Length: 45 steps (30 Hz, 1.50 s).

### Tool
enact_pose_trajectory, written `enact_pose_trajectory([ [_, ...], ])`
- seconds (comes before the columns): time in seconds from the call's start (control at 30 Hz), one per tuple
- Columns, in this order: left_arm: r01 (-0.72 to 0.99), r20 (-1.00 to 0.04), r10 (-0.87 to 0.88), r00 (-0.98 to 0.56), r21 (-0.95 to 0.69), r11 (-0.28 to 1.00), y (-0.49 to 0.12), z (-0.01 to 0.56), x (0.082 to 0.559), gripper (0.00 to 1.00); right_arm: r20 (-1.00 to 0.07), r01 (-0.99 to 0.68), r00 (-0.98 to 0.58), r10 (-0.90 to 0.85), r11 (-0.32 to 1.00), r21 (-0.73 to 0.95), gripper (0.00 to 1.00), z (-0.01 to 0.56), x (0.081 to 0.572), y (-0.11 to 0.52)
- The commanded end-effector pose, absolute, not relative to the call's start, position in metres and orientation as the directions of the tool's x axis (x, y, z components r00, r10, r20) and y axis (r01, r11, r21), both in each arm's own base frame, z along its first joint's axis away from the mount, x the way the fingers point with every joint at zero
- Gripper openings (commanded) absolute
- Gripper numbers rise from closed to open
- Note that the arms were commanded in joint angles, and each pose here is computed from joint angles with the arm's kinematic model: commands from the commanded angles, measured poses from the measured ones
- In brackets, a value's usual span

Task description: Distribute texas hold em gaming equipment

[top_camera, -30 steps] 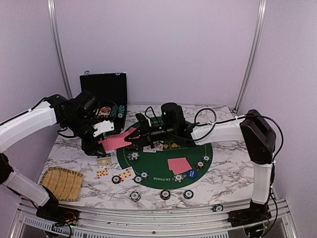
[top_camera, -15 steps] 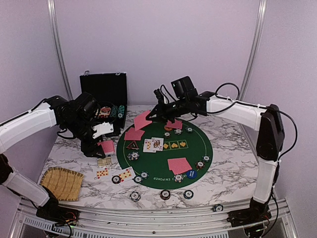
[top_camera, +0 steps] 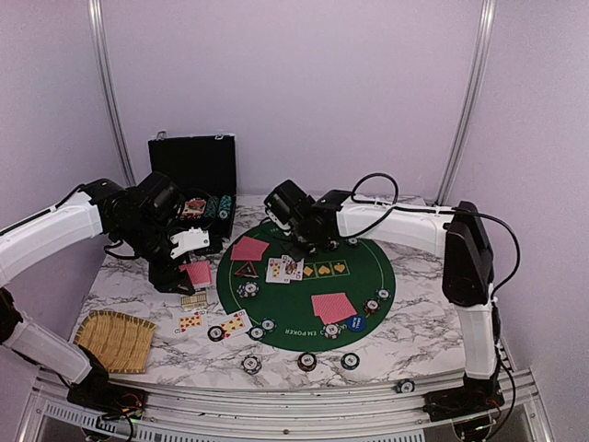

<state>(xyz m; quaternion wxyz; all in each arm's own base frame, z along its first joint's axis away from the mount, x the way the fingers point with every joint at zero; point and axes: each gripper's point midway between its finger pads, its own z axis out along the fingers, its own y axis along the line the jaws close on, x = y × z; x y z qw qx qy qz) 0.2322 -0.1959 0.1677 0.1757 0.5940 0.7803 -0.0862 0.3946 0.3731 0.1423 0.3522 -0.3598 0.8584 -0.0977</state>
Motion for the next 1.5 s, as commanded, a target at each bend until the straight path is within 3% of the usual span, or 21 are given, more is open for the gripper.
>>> enact_pose_trajectory([
  [0.0,0.956,-0.387,0.891,-0.237,0.072,0.285,-0.193,0.173,0.228,0.00,-0.406,-0.481,-0.349,-0.845,0.533,-0.696,0.00,0.145,0.399,0.360],
  [0.3,0.954,-0.391,0.889,-0.239,0.074,0.289,-0.194,0.175,0.230,0.00,-0.273,-0.531,-0.292,-0.917,0.393,-0.751,0.00,0.088,0.388,0.371],
  [0.73,0.953,-0.385,0.891,-0.242,0.076,0.292,-0.191,0.173,0.228,0.00,-0.238,-0.559,-0.264,-0.935,0.350,-0.752,0.00,0.050,0.390,0.373],
  [0.77,0.954,-0.386,0.891,-0.241,0.077,0.291,-0.192,0.174,0.228,0.00,-0.243,-0.563,-0.268,-0.932,0.356,-0.746,0.03,0.049,0.389,0.374],
  [0.9,0.954,-0.385,0.891,-0.241,0.077,0.291,-0.191,0.173,0.228,0.00,-0.289,-0.600,-0.267,-0.920,0.393,-0.697,0.34,0.050,0.383,0.381],
  [1.0,0.954,-0.385,0.891,-0.240,0.076,0.290,-0.192,0.173,0.228,0.00,-0.318,-0.607,-0.273,-0.908,0.419,-0.675,0.50,0.057,0.382,0.382],
  [1.2,0.954,-0.388,0.890,-0.239,0.074,0.289,-0.192,0.174,0.228,0.00,-0.375,-0.593,-0.299,-0.878,0.478,-0.647,0.68,0.075,0.384,0.378],
  [1.33,0.955,-0.391,0.889,-0.238,0.072,0.288,-0.193,0.174,0.227,0.00,-0.521,-0.560,-0.358,-0.775,0.625,-0.545,0.77,0.114,0.394,0.375],
  [1.47,0.955,-0.394,0.887,-0.240,0.070,0.290,-0.193,0.175,0.227,0.00,-0.686,-0.554,-0.439,-0.581,0.776,-0.303,0.88,0.160,0.398,0.378],
])
